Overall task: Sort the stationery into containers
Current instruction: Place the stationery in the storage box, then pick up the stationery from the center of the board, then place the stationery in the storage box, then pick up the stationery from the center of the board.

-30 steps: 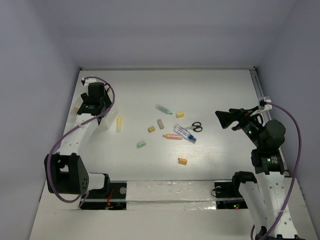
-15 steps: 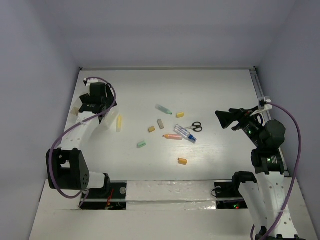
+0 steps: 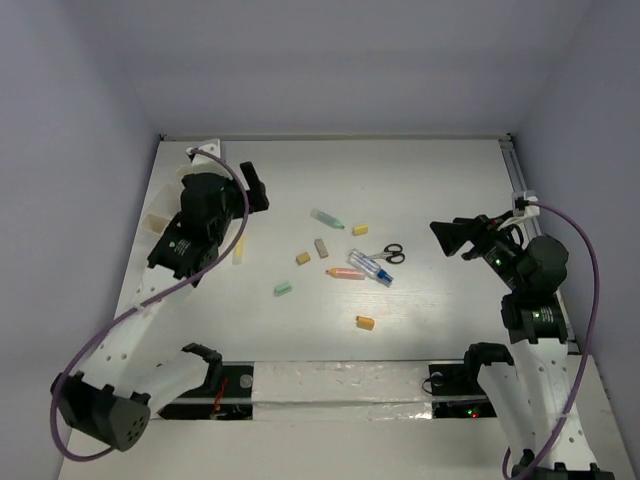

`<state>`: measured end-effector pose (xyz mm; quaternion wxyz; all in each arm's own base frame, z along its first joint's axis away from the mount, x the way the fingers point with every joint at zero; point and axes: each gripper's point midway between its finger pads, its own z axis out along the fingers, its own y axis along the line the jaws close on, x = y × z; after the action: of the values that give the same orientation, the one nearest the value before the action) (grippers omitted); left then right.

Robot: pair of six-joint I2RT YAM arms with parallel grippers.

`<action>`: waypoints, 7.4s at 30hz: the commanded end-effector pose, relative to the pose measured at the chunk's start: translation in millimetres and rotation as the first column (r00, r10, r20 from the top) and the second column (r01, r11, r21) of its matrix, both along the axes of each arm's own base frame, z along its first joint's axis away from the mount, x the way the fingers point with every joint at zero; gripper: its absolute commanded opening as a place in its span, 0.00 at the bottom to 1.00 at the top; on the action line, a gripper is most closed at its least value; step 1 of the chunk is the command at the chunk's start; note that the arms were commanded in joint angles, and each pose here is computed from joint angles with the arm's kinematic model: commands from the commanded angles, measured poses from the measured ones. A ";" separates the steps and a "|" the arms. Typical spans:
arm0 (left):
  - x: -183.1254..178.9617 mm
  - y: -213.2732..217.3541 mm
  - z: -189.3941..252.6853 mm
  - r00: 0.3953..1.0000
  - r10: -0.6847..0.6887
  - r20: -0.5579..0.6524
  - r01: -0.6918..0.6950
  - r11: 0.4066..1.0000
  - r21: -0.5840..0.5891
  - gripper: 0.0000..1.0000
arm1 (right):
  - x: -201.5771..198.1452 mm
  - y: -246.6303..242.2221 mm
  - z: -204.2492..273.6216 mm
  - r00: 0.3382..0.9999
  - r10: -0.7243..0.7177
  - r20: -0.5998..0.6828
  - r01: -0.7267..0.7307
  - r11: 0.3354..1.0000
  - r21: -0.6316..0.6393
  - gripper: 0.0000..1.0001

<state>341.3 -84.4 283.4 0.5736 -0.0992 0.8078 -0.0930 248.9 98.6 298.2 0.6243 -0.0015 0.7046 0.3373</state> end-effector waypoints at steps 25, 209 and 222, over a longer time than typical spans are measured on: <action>-120.7 -51.7 75.3 0.869 -0.344 0.355 0.405 0.907 -0.112 0.99 | 54.4 173.6 -59.3 0.929 0.247 -0.274 -0.317 0.915 -0.250 0.57; -8.2 -166.6 -81.6 0.939 -0.333 -0.083 0.295 0.908 -0.297 0.70 | 41.4 126.1 -79.0 0.950 -0.012 -0.312 -0.020 0.995 -0.099 0.45; 32.2 -193.1 -210.4 0.913 -0.127 -0.387 0.141 0.990 0.007 0.58 | -2.9 117.6 -93.6 0.953 0.123 -0.277 -0.153 0.984 -0.091 0.47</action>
<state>368.8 -282.9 73.2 0.3861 -0.0388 0.9107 -0.1416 249.3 209.1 202.2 0.4920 -0.0132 0.8075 0.3250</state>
